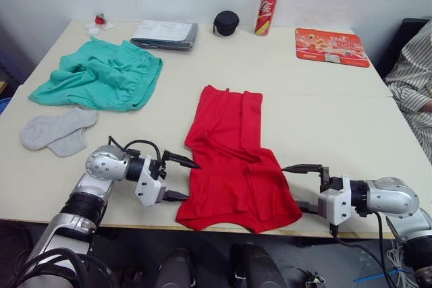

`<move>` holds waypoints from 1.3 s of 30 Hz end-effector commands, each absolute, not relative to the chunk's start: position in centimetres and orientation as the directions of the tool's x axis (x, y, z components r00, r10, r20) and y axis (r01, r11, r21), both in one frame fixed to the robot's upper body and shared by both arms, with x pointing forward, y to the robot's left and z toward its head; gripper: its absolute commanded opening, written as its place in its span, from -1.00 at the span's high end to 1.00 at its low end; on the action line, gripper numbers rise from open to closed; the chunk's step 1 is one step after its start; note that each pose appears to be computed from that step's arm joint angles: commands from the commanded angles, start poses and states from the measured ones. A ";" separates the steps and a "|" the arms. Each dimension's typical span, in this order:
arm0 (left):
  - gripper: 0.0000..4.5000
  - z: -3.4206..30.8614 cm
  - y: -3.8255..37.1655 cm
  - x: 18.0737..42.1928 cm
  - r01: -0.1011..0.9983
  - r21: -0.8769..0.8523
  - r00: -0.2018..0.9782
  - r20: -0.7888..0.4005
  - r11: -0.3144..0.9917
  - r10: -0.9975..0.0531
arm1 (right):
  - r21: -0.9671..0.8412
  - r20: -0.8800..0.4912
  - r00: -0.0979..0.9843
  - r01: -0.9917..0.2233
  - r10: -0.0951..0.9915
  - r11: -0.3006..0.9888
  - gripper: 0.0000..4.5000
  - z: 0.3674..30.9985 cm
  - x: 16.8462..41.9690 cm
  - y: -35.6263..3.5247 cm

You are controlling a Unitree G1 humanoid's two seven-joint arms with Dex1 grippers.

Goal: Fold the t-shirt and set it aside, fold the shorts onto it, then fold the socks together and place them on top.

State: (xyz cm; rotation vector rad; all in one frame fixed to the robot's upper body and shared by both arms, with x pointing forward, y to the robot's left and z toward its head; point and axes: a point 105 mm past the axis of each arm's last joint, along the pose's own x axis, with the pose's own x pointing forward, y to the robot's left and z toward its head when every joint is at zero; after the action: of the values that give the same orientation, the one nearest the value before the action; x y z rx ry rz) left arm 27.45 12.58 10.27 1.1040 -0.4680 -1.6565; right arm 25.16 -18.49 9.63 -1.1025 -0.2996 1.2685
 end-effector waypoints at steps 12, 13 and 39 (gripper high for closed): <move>0.63 7.6 11.1 24.5 0.584 0.624 -0.229 -0.486 -0.519 -0.843 | -0.722 -0.361 0.248 -0.685 0.899 -0.101 0.88 8.9 22.5 -16.6; 0.78 7.5 11.1 24.4 0.602 0.613 -0.233 -0.479 -0.512 -0.846 | -0.719 -0.360 0.249 -0.688 0.899 -0.097 1.00 8.9 22.4 -16.6; 0.98 12.5 15.7 21.8 0.982 0.120 -0.104 -0.280 -0.142 -0.954 | -0.313 -0.198 0.279 -0.927 0.940 0.209 1.00 15.8 19.9 -15.4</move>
State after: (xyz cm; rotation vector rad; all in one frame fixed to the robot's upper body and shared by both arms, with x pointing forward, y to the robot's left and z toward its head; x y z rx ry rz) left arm 20.33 15.83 10.37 0.4368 0.1409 -1.7727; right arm 19.25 -15.56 13.99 -0.4761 -0.0106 1.3330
